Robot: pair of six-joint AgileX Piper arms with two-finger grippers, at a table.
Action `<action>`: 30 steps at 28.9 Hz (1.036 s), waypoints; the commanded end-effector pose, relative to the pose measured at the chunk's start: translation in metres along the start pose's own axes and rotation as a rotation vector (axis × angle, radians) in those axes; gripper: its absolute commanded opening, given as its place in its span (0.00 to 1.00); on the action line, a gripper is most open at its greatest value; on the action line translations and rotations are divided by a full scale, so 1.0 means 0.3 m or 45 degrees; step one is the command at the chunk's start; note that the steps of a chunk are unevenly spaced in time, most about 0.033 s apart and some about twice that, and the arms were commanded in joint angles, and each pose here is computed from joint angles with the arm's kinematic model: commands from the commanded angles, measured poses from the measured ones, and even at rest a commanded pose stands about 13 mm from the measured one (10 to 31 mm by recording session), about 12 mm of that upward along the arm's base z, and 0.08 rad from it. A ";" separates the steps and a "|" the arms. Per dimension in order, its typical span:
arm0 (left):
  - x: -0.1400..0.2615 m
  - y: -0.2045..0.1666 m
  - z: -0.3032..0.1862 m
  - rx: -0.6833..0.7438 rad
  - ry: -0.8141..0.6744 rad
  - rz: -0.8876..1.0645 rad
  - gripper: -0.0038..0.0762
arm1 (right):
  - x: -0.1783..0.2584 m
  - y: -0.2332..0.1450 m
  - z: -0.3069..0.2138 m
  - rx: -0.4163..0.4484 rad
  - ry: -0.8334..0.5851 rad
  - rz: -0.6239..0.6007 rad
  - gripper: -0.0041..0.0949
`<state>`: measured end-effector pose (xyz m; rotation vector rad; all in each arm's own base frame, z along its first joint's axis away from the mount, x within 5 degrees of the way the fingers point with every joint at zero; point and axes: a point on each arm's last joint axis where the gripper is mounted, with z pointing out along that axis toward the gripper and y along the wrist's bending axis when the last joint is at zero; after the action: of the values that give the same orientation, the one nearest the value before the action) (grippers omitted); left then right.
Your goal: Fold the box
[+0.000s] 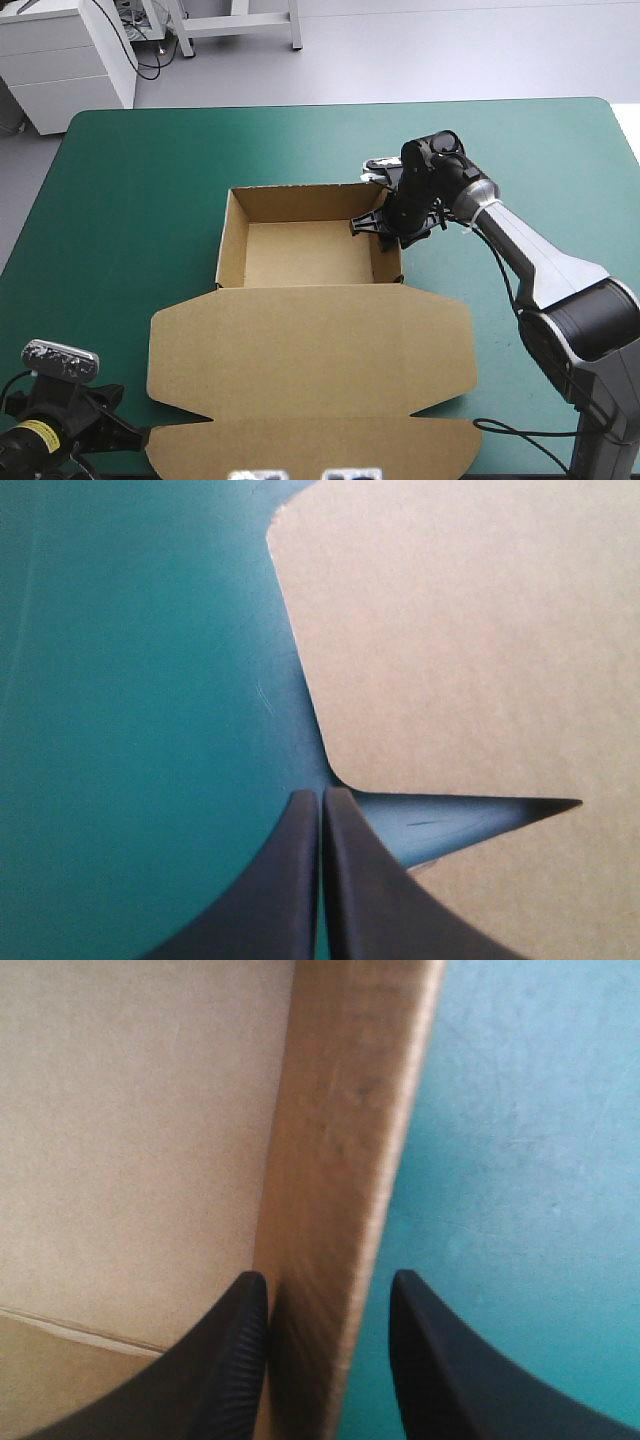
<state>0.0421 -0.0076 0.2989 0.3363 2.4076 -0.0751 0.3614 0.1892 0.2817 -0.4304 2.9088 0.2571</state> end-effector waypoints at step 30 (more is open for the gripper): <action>0.048 -0.005 0.058 0.012 -0.069 -0.039 0.04 | -0.067 -0.291 -0.538 0.154 -0.636 0.270 0.02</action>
<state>0.0384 -0.0065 0.2669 0.3115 2.4210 -0.0850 0.3970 0.1180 0.3864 -0.1349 2.5728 0.1724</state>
